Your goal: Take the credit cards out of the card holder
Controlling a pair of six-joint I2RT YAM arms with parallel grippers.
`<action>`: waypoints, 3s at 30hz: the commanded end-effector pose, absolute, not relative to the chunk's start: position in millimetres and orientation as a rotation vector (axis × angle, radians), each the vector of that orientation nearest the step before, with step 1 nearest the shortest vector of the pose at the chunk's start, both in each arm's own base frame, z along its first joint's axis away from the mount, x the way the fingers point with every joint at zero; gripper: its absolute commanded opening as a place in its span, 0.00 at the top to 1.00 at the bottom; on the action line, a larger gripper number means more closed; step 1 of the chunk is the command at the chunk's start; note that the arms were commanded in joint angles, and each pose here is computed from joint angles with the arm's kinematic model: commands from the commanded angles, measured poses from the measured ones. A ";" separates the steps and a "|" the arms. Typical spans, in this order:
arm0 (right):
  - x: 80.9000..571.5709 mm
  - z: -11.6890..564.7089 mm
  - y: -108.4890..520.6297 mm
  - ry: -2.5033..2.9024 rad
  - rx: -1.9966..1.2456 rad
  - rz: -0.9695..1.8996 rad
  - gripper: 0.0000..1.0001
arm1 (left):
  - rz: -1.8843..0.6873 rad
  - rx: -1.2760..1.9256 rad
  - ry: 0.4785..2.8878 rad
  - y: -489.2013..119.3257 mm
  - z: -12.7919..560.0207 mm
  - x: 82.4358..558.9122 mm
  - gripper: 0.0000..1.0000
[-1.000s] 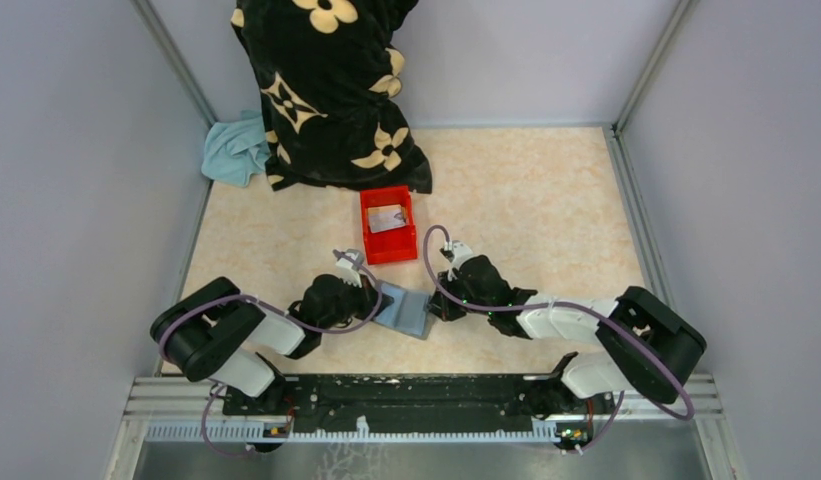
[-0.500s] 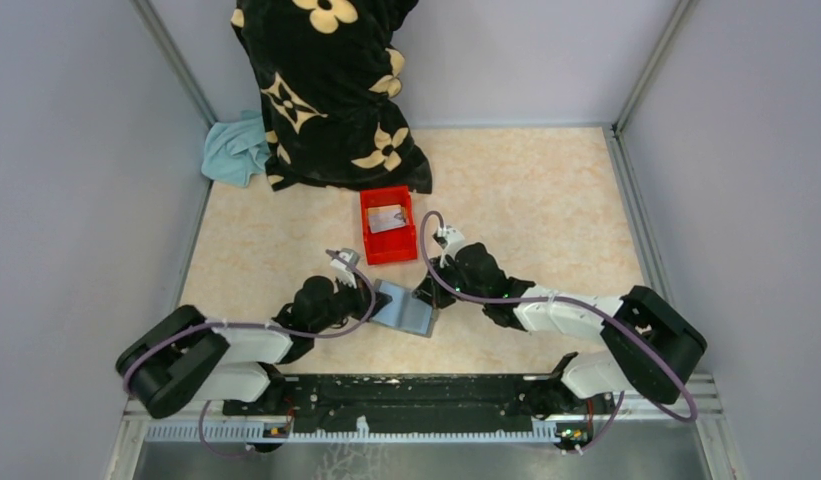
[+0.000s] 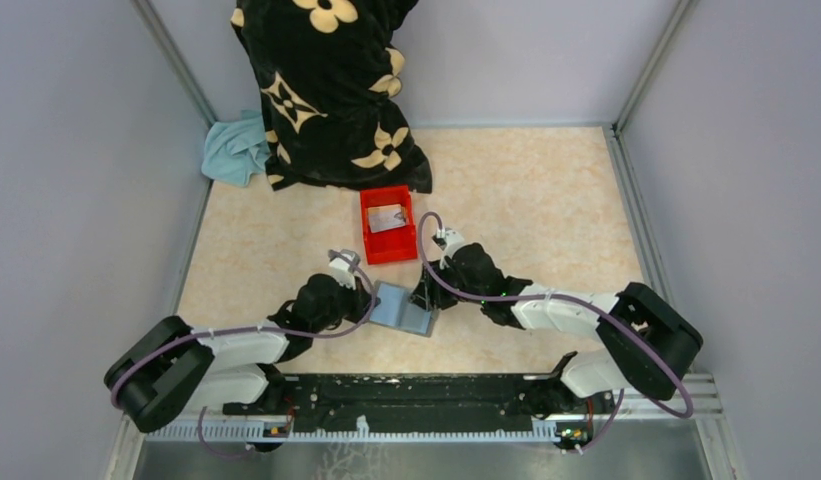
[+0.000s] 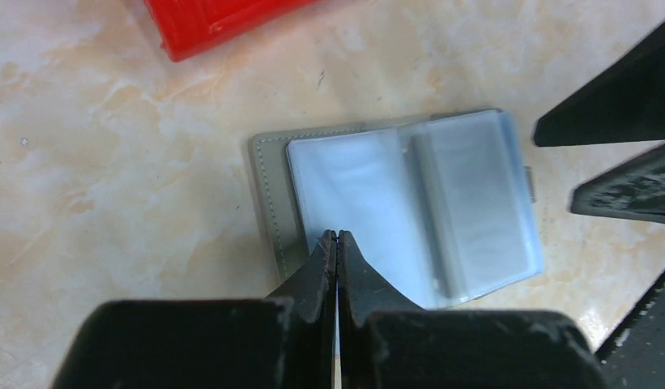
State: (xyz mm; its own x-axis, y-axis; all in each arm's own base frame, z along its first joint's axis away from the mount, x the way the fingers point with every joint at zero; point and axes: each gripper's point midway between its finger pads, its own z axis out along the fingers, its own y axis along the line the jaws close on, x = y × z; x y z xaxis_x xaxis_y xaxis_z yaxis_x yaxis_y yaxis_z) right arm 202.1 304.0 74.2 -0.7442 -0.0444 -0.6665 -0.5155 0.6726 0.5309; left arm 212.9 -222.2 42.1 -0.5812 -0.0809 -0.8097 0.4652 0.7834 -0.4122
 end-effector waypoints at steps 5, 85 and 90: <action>195.2 78.6 293.8 2.227 -0.383 0.970 0.51 | -0.704 0.340 2.161 -232.8 28.3 222.6 1.00; 174.4 83.4 299.8 2.128 -0.385 1.165 0.54 | -0.883 0.115 2.194 -200.2 11.7 160.0 0.97; 174.1 75.1 305.3 2.148 -0.393 1.182 0.54 | -0.885 0.117 2.191 -199.8 12.4 159.4 0.97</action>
State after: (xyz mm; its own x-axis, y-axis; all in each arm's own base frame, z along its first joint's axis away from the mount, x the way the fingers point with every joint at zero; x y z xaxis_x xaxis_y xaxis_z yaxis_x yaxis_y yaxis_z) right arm 169.0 292.8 64.9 -0.7673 0.0443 -0.6398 -0.5034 0.5765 0.6436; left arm 170.8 -211.9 33.6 -0.6880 -0.2134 -0.6936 0.3602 0.7293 -0.5817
